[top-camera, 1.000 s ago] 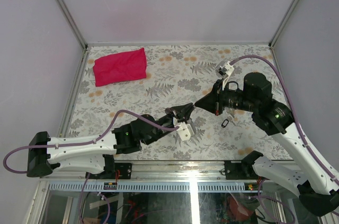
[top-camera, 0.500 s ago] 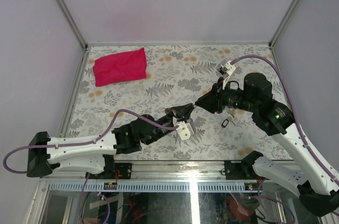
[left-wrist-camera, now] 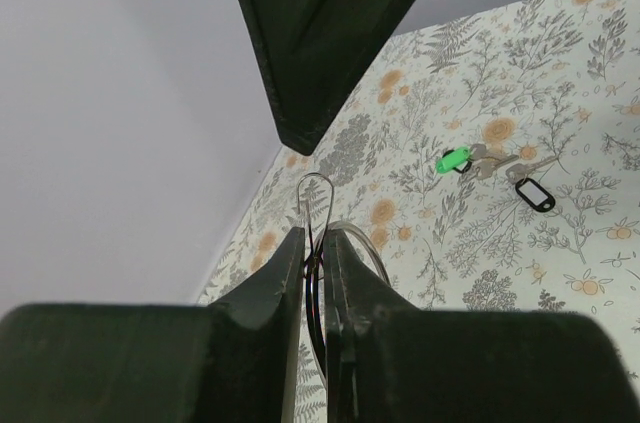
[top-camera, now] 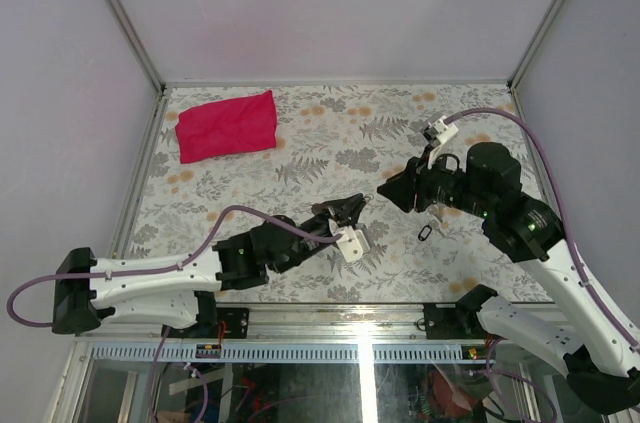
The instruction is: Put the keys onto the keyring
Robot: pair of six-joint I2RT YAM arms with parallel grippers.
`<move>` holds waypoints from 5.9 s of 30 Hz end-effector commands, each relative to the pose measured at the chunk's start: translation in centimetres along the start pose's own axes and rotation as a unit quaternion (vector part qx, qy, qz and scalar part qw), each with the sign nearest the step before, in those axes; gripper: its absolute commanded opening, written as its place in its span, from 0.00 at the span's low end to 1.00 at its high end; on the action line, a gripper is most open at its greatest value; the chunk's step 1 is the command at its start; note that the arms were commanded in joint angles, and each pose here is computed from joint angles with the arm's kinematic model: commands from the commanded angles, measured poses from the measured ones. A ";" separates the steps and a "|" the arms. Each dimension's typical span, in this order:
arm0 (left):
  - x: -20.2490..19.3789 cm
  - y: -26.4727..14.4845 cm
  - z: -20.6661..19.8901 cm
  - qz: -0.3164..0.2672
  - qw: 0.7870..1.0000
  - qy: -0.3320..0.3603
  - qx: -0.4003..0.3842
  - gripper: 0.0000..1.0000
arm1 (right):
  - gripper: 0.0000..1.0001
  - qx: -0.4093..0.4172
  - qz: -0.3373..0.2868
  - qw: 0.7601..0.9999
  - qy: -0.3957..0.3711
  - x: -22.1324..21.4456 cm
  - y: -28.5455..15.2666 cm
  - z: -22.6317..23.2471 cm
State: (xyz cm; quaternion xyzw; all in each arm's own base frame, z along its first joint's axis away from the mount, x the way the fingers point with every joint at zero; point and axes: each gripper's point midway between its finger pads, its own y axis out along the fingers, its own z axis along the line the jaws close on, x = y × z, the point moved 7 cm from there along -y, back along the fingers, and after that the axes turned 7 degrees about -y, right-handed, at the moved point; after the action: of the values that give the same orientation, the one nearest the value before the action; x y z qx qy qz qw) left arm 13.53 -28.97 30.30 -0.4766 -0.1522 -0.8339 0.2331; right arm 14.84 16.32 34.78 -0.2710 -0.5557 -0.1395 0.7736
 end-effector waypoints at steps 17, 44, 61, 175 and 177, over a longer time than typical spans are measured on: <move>-0.3 -0.4 1.4 0.102 0.994 -0.022 0.010 0.00 | 0.43 -0.323 0.157 0.913 0.193 -8.0 2.0 -11.3; -3.0 -1.1 0.6 0.135 0.991 -0.006 0.003 0.00 | 0.41 -0.475 0.238 0.800 0.280 -18.9 3.8 -25.2; -3.3 -1.2 0.6 0.143 0.990 0.002 0.005 0.00 | 0.16 -0.478 0.271 0.789 0.273 -20.2 4.3 -26.1; 0.6 -4.8 -0.4 0.049 0.983 0.022 -0.175 0.00 | 0.00 0.407 0.214 0.832 -0.309 -2.5 4.5 4.3; 0.6 -4.8 -0.4 0.048 0.983 0.023 -0.174 0.00 | 0.00 0.409 0.215 0.832 -0.307 -2.5 4.4 4.5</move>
State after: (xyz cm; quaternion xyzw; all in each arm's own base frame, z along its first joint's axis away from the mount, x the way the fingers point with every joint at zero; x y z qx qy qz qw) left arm 10.13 -25.33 27.72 -0.5082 0.0685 -0.8339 0.2040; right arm 14.27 22.46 31.33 -0.0930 -0.7016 0.3533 0.6118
